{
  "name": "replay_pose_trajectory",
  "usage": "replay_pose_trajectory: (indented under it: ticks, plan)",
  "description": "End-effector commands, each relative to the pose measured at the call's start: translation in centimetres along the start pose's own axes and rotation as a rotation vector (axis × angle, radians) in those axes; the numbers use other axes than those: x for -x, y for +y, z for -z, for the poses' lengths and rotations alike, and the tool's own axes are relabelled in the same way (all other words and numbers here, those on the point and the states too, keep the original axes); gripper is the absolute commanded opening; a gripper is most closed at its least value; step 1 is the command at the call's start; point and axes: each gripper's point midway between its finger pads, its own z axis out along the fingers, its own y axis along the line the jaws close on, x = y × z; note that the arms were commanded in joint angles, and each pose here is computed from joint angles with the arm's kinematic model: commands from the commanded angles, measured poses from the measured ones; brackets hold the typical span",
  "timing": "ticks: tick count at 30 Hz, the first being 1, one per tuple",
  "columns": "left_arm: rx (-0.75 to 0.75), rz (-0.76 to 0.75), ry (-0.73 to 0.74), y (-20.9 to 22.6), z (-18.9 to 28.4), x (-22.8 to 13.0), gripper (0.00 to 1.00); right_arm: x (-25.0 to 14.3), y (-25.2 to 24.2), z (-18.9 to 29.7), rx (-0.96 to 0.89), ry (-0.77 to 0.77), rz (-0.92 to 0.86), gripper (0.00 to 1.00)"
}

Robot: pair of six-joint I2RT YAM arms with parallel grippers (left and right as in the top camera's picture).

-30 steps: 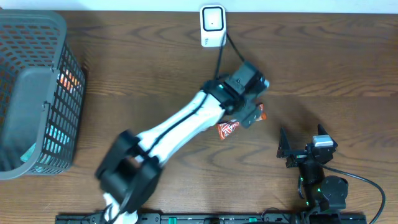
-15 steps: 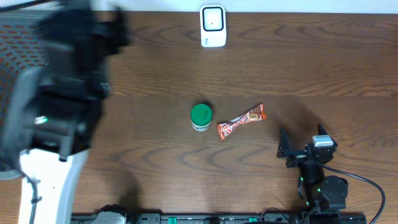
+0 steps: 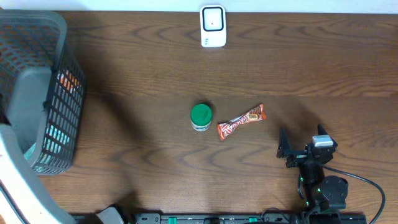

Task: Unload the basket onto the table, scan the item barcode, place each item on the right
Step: 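Reach into the basket and grasp the Kleenex tissue pack with left gripper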

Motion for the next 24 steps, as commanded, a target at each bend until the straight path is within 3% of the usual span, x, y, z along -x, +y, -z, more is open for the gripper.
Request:
replay_pose_trajectory:
  ticks: [1,4,9,24]
  plan:
    - [-0.104,-0.124,0.165,-1.8,-4.3,-3.6,0.98,-0.1,-0.2,0.0,-0.006,-0.001,0.000,0.99]
    - [-0.177,-0.249,0.290,-3.2,-7.4,-7.1,0.98,-0.1,-0.2,0.0,-0.006,-0.001,0.000,0.99]
    - [-0.176,-0.360,0.430,-3.9,-12.1,-12.4,0.98,-0.1,-0.2,0.0,-0.006,-0.001,0.000,0.99]
    - [-0.057,-0.304,0.702,-2.5,-20.1,-24.1,0.98,-0.1,-0.2,0.0,-0.006,-0.001,0.000,0.99]
